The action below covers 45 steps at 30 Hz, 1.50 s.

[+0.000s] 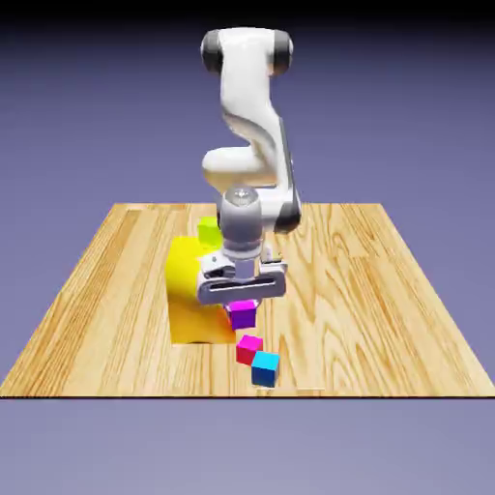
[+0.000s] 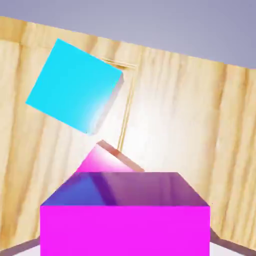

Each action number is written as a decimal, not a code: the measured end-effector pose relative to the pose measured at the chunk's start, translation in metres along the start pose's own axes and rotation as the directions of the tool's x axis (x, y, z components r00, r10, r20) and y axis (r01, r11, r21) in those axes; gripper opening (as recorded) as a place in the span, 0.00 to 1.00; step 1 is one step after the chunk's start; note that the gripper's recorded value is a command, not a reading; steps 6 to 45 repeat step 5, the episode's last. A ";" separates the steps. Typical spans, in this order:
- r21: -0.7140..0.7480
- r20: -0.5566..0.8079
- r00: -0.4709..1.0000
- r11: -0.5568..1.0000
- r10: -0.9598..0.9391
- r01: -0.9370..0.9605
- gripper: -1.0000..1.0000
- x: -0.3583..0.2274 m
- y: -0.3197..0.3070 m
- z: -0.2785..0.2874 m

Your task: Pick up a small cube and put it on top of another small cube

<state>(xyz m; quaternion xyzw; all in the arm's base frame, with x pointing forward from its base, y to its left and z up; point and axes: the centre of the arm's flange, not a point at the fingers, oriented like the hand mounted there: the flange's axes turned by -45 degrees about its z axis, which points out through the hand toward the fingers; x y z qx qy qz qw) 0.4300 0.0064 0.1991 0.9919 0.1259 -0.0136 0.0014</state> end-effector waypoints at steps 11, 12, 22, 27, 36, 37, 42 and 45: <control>0.000 0.000 1.000 1.000 0.000 0.000 1.00 0.000 0.000 0.008; 0.000 0.000 1.000 1.000 0.000 0.000 1.00 0.000 0.000 0.008; 0.000 0.000 1.000 1.000 0.000 0.000 1.00 0.000 0.000 0.008; 0.000 0.000 1.000 1.000 0.000 0.000 1.00 0.000 0.000 0.008; 0.000 0.000 1.000 1.000 0.000 0.000 1.00 0.000 0.000 0.008; 0.000 0.000 1.000 1.000 0.000 0.000 1.00 0.000 0.000 0.008; 0.000 0.000 1.000 1.000 0.000 0.000 1.00 0.000 0.000 0.008; 0.000 0.000 1.000 1.000 0.000 0.000 1.00 0.000 0.000 0.008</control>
